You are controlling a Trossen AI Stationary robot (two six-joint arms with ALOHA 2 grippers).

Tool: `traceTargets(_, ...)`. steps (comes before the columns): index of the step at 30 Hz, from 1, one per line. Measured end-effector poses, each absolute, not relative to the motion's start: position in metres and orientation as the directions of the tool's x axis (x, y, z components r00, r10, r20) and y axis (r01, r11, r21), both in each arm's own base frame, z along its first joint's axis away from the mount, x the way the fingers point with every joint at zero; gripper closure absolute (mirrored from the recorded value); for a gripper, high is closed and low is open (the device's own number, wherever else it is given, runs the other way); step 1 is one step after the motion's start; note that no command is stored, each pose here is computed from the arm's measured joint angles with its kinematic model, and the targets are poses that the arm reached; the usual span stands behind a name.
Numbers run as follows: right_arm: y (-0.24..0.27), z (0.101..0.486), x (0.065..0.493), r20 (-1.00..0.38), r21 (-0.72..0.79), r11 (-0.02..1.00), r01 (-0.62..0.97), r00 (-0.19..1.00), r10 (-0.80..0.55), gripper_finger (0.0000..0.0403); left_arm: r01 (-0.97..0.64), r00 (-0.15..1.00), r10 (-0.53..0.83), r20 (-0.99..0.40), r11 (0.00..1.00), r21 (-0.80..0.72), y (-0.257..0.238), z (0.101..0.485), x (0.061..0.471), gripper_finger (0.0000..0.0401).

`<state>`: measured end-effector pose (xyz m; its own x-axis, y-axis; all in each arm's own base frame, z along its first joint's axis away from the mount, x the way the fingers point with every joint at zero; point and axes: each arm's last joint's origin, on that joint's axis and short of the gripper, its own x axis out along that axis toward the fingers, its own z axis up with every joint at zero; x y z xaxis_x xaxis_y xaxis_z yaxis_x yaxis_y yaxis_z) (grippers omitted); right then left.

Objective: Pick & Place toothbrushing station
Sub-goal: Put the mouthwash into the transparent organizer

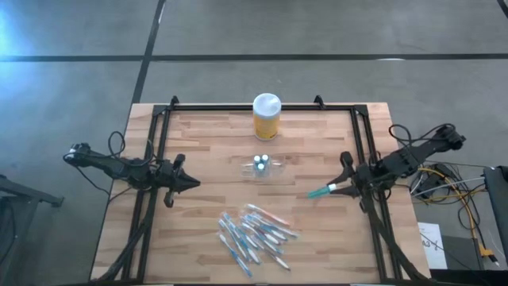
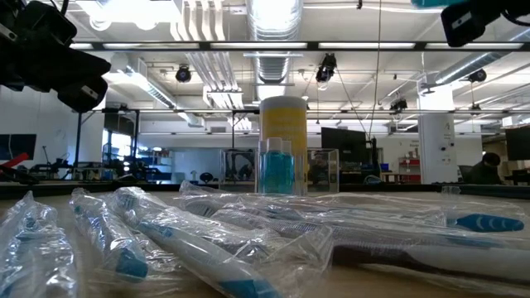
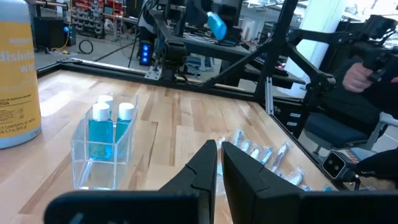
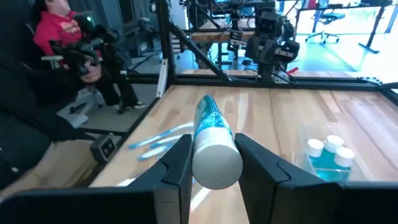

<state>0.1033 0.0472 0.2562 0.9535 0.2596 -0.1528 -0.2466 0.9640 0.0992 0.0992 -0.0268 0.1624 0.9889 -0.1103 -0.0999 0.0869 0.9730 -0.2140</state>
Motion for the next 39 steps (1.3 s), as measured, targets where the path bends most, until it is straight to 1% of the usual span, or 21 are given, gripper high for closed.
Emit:
traceTargets(17,0.036,0.217,0.086,-0.086,0.116,0.973,-0.197,0.974,0.208,0.0315,0.066,0.991,-0.088,-0.1,0.977,-0.203,-0.026,0.162,0.099,0.0373)
traceTargets(19,0.035,0.215,0.085,-0.085,0.136,0.978,-0.161,0.981,0.174,0.0315,0.066,0.991,-0.088,-0.1,0.977,-0.204,-0.026,0.162,0.099,0.0373)
traceTargets(21,0.034,0.215,0.086,-0.097,0.158,0.983,-0.095,0.989,0.111,0.0315,0.064,0.991,-0.087,-0.1,0.976,-0.21,-0.026,0.162,0.099,0.0373)
traceTargets(23,0.032,0.216,0.088,-0.136,0.173,0.985,-0.019,0.99,0.043,0.0315,0.064,0.991,-0.086,-0.1,0.975,-0.211,-0.026,0.162,0.099,0.0373)
traceTargets(26,0.033,0.228,0.092,-0.209,0.161,0.986,0.037,0.978,-0.002,0.0315,0.064,0.992,-0.085,-0.094,0.975,-0.213,-0.026,0.163,0.099,0.0373)
traceTargets(28,0.035,0.241,0.097,-0.269,0.115,0.99,0.083,0.962,-0.05,0.0315,0.056,0.993,-0.076,-0.085,0.975,-0.217,-0.026,0.163,0.1,0.0373)
traceTargets(30,0.036,0.254,0.106,-0.33,0.05,0.987,0.152,0.935,-0.128,0.0315,0.044,0.996,-0.061,-0.072,0.975,-0.22,-0.025,0.164,0.1,0.0373)
traceTargets(35,0.04,0.292,0.138,-0.508,-0.098,0.967,0.235,0.824,-0.252,0.0315,-0.006,0.999,-0.002,-0.037,0.978,-0.209,-0.024,0.167,0.1,0.0373)
traceTargets(39,0.042,0.318,0.17,-0.653,-0.191,0.956,0.221,0.699,-0.292,0.0315,-0.031,0.999,0.025,-0.033,0.978,-0.204,-0.023,0.167,0.1,0.0373)
